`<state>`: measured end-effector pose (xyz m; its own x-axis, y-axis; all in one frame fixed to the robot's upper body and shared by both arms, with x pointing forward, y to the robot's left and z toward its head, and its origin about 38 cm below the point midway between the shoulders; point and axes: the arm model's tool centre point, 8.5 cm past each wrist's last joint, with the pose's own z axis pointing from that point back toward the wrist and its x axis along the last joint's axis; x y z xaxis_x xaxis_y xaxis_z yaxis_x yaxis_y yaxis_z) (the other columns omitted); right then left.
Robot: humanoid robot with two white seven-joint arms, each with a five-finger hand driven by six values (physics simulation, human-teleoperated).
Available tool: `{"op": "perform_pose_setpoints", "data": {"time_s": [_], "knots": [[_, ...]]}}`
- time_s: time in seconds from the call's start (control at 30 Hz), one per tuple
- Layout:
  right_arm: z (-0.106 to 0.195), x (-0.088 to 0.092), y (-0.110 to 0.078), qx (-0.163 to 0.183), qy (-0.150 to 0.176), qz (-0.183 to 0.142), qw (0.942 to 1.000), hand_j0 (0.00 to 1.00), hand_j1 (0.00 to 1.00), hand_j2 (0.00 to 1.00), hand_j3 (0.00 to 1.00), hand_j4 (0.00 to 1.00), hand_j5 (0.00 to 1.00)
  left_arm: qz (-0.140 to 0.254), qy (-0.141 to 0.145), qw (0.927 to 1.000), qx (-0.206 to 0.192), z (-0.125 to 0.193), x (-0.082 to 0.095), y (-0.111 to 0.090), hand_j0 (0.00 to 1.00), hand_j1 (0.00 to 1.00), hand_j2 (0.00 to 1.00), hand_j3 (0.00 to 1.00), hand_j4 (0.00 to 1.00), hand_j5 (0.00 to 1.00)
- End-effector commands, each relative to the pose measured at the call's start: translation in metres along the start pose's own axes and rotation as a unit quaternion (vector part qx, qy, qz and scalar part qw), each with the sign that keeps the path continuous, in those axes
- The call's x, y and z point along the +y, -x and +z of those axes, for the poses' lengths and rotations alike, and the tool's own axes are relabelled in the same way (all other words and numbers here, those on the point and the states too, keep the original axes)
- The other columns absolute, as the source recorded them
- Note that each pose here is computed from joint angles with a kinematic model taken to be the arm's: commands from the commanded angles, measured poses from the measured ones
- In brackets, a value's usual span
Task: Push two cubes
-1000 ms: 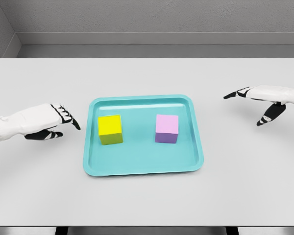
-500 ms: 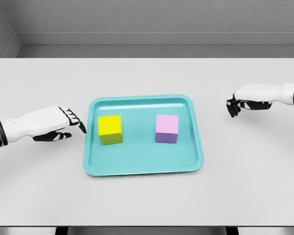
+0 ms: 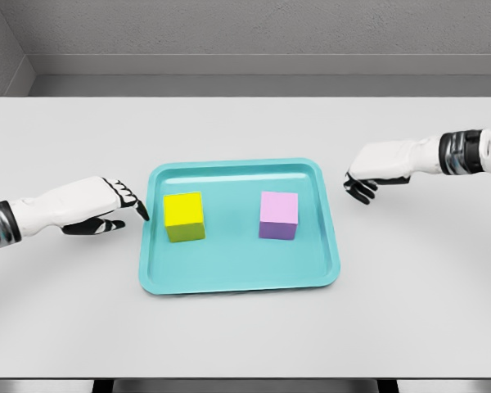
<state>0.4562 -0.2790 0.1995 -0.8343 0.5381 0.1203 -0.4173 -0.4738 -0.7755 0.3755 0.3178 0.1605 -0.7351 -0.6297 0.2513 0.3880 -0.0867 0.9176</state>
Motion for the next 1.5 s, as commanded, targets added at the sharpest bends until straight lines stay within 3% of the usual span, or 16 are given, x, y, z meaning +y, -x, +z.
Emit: {"op": "perform_pose_setpoints", "data": {"time_s": [0.0,0.37,0.83,1.13,1.47], "knots": [[-0.009,0.006,-0.01,-0.016,-0.013,0.005,0.9998,0.1,0.1,0.1,0.1,0.1,0.1,0.005,-0.004,1.0,-0.001,-0.002,-0.001,0.0,0.6,0.6,0.6,0.6,0.6,0.6],[-0.017,0.002,-0.027,-0.037,-0.021,0.032,0.9986,0.1,0.1,0.1,0.1,0.1,0.1,0.014,-0.011,0.9998,0.001,-0.01,-0.001,0.004,0.6,0.6,0.6,0.6,0.6,0.6],[-0.037,-0.018,-0.04,-0.059,-0.015,0.053,0.9967,0.1,0.1,0.1,0.1,0.1,0.1,0.012,-0.015,0.9998,-0.003,-0.018,-0.001,0.001,0.6,0.6,0.6,0.6,0.6,0.6],[-0.043,-0.005,-0.041,-0.059,-0.039,0.058,0.9958,0.1,0.1,0.1,0.1,0.1,0.1,0.017,-0.015,0.9996,-0.017,-0.029,-0.007,-0.007,0.6,0.6,0.6,0.6,0.6,0.6],[-0.055,-0.011,-0.049,-0.073,-0.041,0.067,0.9942,0.1,0.1,0.1,0.1,0.1,0.1,0.015,-0.017,0.9996,-0.018,-0.031,-0.004,-0.007,0.6,0.6,0.6,0.6,0.6,0.6]]}}
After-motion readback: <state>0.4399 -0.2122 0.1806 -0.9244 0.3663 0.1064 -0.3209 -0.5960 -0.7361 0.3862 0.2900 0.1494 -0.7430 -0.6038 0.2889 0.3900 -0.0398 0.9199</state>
